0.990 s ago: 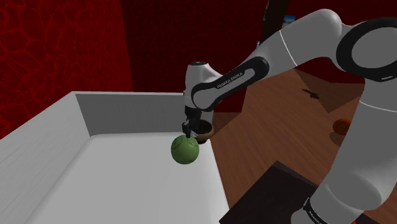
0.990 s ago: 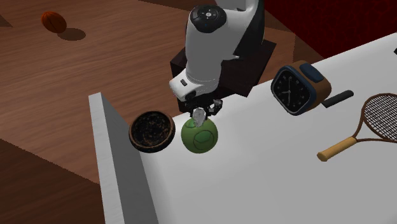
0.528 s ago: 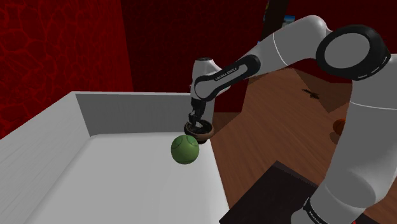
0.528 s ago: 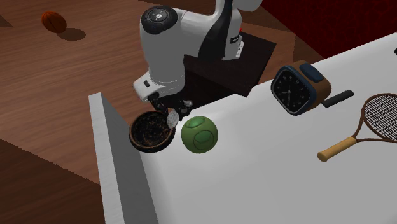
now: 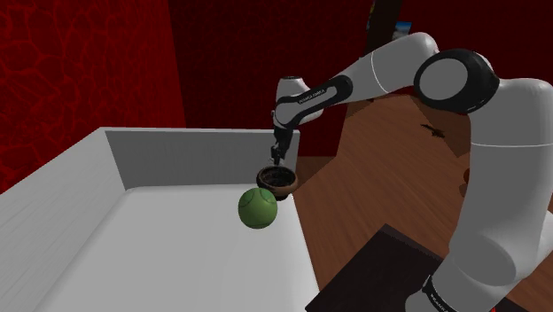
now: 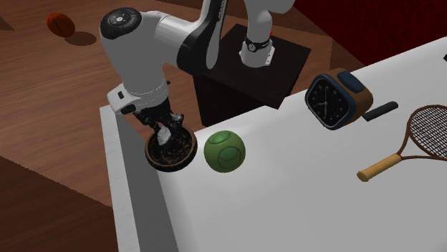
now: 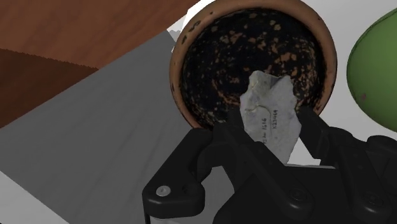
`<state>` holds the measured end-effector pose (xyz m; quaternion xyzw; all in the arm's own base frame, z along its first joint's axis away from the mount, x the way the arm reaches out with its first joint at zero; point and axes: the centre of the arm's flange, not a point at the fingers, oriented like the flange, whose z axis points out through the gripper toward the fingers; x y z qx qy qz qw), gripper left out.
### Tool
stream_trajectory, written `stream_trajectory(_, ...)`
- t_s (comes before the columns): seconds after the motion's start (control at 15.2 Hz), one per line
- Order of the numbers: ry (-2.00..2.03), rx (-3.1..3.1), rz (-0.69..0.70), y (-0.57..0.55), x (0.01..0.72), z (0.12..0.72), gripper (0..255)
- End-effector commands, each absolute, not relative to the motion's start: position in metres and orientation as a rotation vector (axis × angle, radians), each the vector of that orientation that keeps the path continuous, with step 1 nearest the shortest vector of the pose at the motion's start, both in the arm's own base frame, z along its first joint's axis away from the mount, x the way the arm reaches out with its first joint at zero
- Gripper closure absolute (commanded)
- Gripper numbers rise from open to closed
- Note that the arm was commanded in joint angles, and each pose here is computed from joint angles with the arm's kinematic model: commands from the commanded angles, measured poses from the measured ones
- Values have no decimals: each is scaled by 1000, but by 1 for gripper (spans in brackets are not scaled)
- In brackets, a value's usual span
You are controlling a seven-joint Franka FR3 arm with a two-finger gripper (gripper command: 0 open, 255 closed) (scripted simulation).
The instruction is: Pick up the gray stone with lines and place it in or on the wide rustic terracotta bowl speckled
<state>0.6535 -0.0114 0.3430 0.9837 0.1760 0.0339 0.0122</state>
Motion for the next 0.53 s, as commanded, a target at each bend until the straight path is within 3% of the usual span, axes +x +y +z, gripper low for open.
stream_trajectory(0.0, 550, 3066, 106, -16, 656, 336, 255)
stream_trajectory(0.46, 550, 3066, 106, -16, 656, 299, 255)
